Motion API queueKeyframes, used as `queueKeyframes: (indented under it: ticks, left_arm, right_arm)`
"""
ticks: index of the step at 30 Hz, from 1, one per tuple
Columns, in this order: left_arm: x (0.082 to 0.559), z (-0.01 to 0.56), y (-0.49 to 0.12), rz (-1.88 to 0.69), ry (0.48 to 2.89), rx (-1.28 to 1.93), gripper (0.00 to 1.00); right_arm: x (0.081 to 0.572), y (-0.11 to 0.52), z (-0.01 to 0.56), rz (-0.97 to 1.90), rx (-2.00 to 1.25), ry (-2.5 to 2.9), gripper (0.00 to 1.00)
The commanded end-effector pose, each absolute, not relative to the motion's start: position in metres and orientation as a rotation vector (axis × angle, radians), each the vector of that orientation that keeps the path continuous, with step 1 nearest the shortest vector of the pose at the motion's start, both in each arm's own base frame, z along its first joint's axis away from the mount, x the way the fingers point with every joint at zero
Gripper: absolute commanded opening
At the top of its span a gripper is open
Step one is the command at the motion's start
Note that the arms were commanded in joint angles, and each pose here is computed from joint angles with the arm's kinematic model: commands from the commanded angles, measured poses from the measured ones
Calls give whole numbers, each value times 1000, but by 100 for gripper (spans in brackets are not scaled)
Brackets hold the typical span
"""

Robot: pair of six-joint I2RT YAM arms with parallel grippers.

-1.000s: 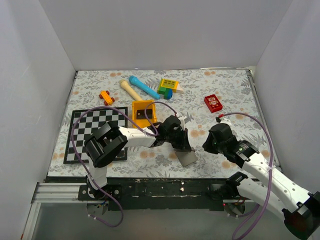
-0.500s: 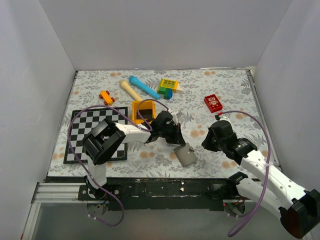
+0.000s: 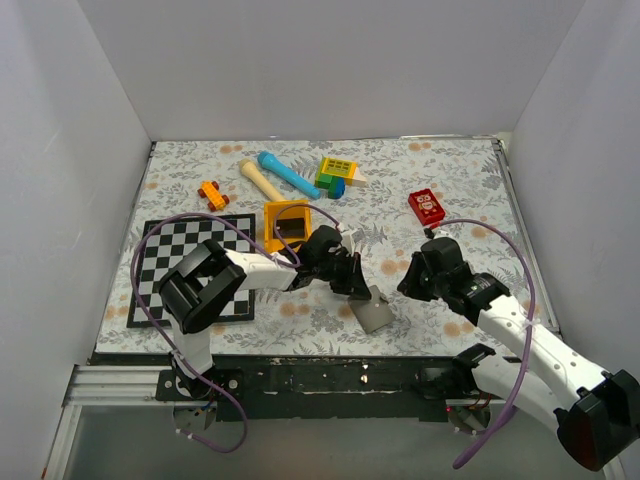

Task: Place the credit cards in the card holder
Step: Close the card holder at the center of the board.

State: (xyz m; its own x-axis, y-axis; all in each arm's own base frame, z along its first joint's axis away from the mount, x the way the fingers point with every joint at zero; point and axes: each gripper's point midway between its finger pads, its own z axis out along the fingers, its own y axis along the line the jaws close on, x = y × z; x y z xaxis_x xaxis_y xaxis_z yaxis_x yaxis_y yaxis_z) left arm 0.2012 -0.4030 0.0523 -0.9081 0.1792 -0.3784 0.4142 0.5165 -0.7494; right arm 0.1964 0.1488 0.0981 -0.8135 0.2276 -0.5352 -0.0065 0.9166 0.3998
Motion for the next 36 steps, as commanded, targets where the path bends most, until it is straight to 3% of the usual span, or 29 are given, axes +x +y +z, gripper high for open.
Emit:
queueKeyframes:
  ticks: [1, 19, 29, 36]
  left_arm:
    - [196, 77, -409, -1412, 2428, 573, 0]
    - [179, 18, -390, -1320, 2598, 496, 0]
    - [178, 2, -391, -1303, 2641, 482, 0]
    - [178, -1, -390, -1296, 2654, 468, 0]
  right_arm:
    - [209, 156, 116, 559, 149, 2421, 18]
    - [209, 167, 102, 618, 88, 2451, 24]
    - [215, 170, 86, 625, 105, 2488, 7]
    - [216, 174, 71, 624, 77, 2541, 5]
